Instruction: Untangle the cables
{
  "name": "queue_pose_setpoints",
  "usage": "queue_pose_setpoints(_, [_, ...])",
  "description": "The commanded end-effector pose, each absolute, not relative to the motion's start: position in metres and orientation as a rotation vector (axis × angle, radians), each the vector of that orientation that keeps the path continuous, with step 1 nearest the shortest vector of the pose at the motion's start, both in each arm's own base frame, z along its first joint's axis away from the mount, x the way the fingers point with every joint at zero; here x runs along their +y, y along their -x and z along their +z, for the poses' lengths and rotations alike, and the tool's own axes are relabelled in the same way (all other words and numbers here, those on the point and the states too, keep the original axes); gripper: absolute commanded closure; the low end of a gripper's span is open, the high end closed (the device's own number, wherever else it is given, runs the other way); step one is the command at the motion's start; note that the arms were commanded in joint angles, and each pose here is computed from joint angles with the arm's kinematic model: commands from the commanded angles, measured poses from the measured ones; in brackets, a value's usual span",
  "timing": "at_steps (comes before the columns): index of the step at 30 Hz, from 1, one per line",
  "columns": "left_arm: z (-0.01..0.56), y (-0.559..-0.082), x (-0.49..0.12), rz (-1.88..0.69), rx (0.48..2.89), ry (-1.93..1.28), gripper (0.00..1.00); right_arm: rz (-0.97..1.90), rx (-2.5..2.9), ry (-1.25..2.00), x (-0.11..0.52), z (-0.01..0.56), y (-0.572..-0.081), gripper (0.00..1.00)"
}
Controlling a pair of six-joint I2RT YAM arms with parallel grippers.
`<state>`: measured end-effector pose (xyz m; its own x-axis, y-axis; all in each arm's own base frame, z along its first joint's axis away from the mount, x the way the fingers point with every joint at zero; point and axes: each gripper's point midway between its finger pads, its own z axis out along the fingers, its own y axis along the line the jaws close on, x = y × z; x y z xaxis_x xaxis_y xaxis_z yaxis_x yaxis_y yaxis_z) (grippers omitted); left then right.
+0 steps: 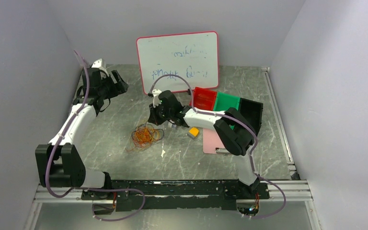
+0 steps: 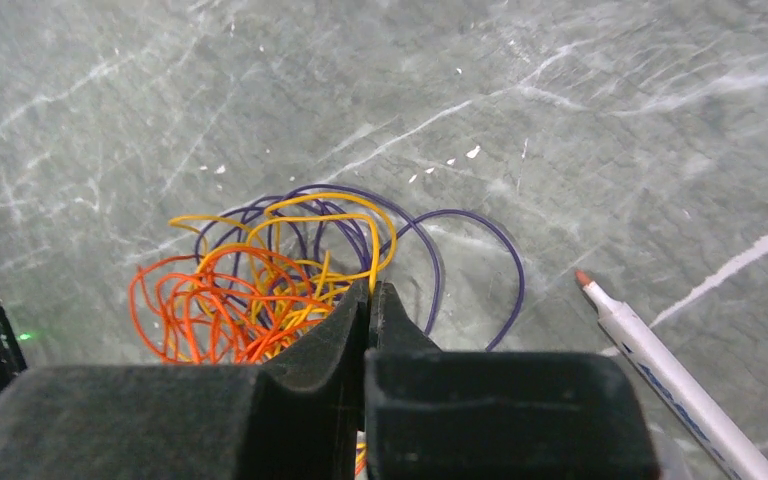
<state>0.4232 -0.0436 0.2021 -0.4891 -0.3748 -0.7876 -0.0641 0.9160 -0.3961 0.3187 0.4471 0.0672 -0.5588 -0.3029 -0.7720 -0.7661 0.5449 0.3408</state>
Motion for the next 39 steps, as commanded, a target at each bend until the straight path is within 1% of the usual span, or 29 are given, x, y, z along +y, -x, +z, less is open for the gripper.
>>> queue_pose_setpoints(1, [0.212,-0.405,-0.058,-0.526,2.015,0.348,0.18,0.892,2.067,0.731,0.444,0.109,-0.328,1.0])
queue_pose_setpoints(6, [0.185,-0.373,-0.067,-0.587,2.072,0.38,0.16,0.907,2.072,0.598,0.434,0.122,-0.336,1.0])
queue_pose_setpoints(12, [0.152,-0.342,-0.091,-0.662,2.147,0.368,0.16,0.914,2.059,0.522,0.424,0.139,-0.348,1.0])
queue_pose_setpoints(16, [0.141,-0.329,-0.114,-0.666,2.199,0.328,0.16,0.922,2.056,0.511,0.423,0.145,-0.353,1.0])
queue_pose_setpoints(21, [0.127,-0.317,-0.124,-0.628,2.25,0.312,0.16,0.959,2.062,0.51,0.424,0.146,-0.351,1.0])
queue_pose_setpoints(29, [0.1,-0.317,-0.122,-0.533,2.298,0.374,0.18,0.991,2.04,0.494,0.422,0.16,-0.347,1.0])
queue_pose_setpoints(35, [0.09,-0.318,-0.144,-0.566,2.304,0.334,0.18,0.963,1.983,0.448,0.412,0.185,-0.35,1.0])
queue_pose_setpoints(39, [0.077,-0.32,-0.151,-0.488,2.342,0.317,0.19,0.975,1.946,0.441,0.411,0.203,-0.35,1.0])
